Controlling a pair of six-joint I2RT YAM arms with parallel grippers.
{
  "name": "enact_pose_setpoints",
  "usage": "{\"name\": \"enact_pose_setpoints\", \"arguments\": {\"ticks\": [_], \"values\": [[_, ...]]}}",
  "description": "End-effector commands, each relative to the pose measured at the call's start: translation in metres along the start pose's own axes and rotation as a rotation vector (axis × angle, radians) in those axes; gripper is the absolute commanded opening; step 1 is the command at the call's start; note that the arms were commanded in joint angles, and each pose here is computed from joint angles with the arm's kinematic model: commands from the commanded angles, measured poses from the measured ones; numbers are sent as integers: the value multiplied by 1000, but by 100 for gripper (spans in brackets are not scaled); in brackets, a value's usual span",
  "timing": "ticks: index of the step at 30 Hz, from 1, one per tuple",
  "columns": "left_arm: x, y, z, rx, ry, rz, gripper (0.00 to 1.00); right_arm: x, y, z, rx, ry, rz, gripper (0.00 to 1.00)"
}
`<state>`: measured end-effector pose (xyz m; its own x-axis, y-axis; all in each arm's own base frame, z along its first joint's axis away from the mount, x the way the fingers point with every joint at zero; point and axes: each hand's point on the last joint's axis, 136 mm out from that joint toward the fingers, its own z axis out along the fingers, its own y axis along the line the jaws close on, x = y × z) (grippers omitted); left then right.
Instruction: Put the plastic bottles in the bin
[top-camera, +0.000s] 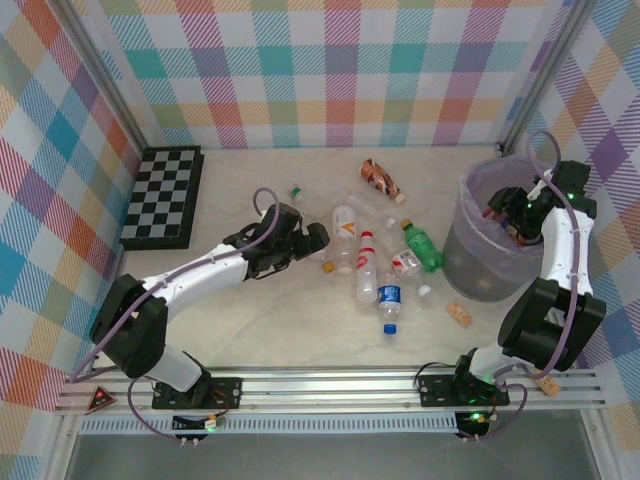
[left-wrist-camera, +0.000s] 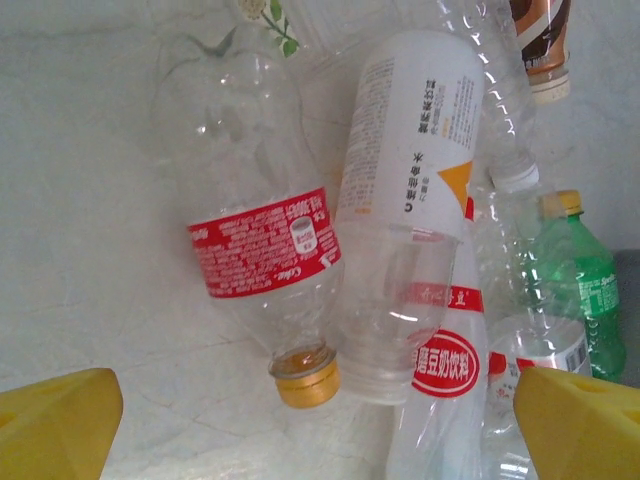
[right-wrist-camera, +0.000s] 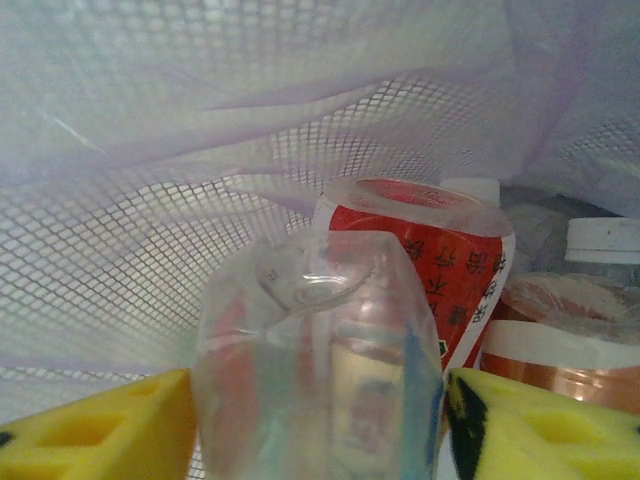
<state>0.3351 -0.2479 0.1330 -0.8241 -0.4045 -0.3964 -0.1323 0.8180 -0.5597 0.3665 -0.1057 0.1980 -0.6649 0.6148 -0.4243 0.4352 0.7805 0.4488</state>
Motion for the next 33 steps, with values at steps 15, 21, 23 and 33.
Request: {"name": "enact_pose_setpoints", "arguments": {"ticks": [15,21,23,33], "values": [[-8,0,37,-6,12,-75,100,-15,55,-123,-72,-210,-110,91],[1,7,51,-18,39,-92,100,-7,83,-170,-163,-290,-147,91],[5,10,58,-19,50,-99,100,-2,92,-179,-201,-297,-160,91],[22,22,79,-22,93,-136,91,19,119,-200,-346,-286,-200,90]]}}
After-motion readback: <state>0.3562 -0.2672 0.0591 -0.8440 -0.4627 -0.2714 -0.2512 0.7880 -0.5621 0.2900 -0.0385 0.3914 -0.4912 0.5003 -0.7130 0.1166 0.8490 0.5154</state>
